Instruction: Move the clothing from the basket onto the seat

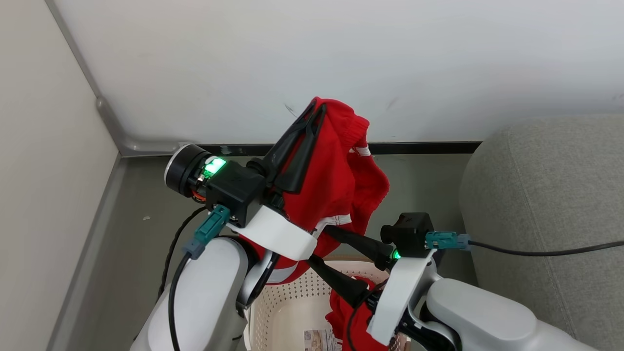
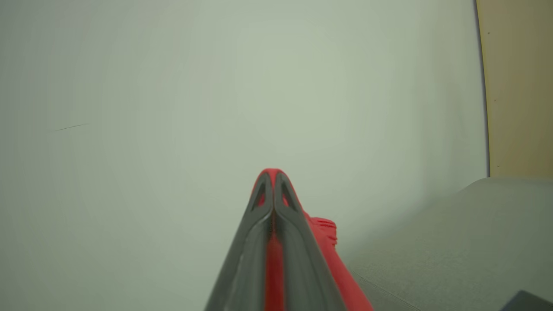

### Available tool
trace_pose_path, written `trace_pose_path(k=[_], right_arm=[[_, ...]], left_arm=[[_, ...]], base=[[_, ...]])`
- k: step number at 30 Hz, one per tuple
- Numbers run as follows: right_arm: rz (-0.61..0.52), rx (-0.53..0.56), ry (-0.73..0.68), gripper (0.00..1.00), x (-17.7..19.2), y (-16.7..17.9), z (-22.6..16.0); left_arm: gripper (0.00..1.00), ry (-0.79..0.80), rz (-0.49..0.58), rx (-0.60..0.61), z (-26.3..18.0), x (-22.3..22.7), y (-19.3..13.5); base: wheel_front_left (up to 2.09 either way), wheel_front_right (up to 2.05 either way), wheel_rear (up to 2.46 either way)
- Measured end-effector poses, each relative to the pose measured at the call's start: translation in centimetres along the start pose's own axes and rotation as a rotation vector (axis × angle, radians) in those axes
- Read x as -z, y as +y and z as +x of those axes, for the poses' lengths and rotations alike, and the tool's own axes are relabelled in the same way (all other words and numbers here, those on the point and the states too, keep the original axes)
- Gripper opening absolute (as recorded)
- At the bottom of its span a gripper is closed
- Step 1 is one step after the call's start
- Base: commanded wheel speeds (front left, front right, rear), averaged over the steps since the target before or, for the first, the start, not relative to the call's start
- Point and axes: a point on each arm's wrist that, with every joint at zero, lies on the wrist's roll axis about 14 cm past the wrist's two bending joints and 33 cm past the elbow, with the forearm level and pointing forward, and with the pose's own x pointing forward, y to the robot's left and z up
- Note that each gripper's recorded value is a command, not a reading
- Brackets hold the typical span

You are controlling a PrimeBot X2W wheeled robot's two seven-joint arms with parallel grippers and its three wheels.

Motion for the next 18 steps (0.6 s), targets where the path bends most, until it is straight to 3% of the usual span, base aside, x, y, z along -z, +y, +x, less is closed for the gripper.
trace_pose_path(k=[10,18], right_arm=[[-0.093,0.024,-0.001,1.00,-0.4,-1.8,-2.3],[-0.156,0.043,-0.054,1.00,-3.1,-3.0,-3.6]], left_arm=[[0.00,0.044,0.002,-0.063,-0.3,1.5,1.9],[0.00,0.060,-0.011,-0.072,-0.3,2.1,2.1]], base=[[0.00,0.00,0.00],[0.00,0.00,0.00]])
